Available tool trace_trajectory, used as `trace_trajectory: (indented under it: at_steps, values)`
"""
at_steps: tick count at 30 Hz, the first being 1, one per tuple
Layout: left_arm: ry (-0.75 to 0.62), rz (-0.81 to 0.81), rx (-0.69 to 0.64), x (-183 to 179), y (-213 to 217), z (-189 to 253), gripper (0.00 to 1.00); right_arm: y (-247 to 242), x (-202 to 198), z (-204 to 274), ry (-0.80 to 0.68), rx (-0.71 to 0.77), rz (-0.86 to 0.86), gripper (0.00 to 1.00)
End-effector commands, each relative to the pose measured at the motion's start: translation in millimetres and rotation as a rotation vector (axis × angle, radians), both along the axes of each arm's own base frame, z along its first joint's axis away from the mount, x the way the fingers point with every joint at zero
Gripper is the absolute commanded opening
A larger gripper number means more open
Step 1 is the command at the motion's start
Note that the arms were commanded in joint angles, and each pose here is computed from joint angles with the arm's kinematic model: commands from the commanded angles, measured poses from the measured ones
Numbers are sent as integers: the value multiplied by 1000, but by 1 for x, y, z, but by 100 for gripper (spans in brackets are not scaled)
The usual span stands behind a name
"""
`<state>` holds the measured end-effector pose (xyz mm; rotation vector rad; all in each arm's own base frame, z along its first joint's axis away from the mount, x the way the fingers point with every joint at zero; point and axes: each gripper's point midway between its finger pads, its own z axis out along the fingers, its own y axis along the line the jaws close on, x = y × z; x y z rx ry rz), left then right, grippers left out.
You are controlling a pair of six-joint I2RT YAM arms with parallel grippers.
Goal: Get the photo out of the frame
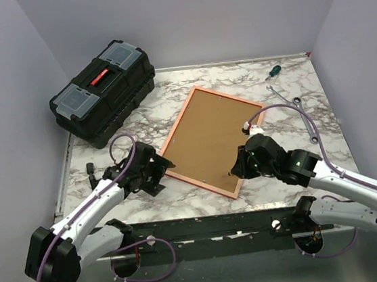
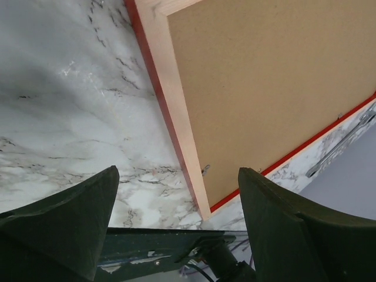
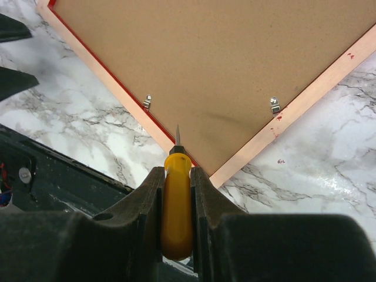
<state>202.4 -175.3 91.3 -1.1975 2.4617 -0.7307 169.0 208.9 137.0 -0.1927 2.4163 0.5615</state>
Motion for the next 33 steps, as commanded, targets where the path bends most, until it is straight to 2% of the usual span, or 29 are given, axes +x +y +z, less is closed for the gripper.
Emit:
trace_trajectory:
  at_steps: [1,9,12,14,16,21,24,25,29,33]
  values:
    - [91,78,-112,4,-22,-4,82,0,3,14,-33,18,-11,1]
    - [176,86,-61,9,-35,-35,75,-1,3,11,-25,13,-15,1]
    - [197,68,-45,12,-42,-42,67,0,2,10,-24,18,-17,1]
    - [199,57,-1,14,-44,-48,59,0,2,9,-24,18,-18,1]
    - [218,43,28,13,-45,-55,46,0,3,9,-22,17,-19,1]
    - [198,9,121,15,-35,-66,28,3,2,6,-12,17,-13,1]
    - [153,-104,306,27,-19,-64,9,6,3,-3,0,1,3,1]
    - [135,-149,355,31,-15,-64,0,9,2,-5,1,-4,20,1]
    - [-33,-444,459,54,-16,-62,0,13,2,-12,-15,-45,42,1]
    - [-67,-671,436,65,-21,-69,0,24,3,-15,-18,-20,64,1]
